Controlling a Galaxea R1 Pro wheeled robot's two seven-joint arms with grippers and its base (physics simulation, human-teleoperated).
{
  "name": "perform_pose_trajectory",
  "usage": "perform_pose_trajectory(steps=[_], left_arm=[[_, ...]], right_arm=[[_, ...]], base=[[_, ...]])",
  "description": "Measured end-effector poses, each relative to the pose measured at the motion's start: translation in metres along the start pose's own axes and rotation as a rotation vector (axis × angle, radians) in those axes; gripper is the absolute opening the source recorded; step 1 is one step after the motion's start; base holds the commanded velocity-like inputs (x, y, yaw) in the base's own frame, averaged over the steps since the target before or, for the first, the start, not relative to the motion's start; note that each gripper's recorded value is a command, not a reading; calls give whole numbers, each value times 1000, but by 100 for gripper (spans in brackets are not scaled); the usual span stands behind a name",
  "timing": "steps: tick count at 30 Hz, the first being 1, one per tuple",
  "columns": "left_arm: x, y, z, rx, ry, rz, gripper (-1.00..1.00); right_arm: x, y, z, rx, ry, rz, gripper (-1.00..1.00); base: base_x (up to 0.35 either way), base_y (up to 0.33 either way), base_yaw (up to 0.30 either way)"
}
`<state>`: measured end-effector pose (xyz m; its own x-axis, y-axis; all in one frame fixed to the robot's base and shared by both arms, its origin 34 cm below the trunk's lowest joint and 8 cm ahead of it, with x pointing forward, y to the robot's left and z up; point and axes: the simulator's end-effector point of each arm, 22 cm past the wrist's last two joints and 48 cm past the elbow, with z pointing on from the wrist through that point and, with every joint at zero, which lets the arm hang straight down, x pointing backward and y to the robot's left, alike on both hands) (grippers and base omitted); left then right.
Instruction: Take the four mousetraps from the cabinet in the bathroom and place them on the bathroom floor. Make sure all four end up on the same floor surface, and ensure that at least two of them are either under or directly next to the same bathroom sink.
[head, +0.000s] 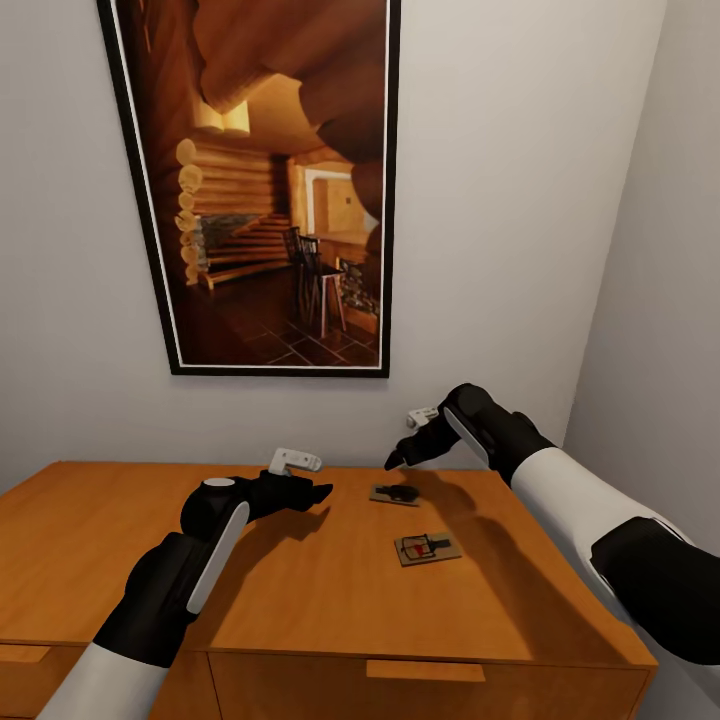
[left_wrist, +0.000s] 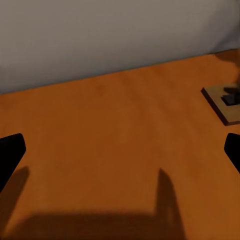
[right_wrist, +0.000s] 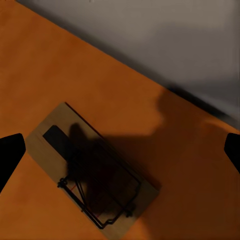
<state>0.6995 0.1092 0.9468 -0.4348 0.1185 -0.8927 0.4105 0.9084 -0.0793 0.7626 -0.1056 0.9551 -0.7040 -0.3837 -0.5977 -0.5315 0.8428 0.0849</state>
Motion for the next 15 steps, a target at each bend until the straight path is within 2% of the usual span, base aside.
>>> perform_pose_trajectory(steps=[15], left_arm=[[2,2,0,-4,3,1,100]], right_arm=[[1,5,3,-6,7,0,100]], base=[[0,0,0]])
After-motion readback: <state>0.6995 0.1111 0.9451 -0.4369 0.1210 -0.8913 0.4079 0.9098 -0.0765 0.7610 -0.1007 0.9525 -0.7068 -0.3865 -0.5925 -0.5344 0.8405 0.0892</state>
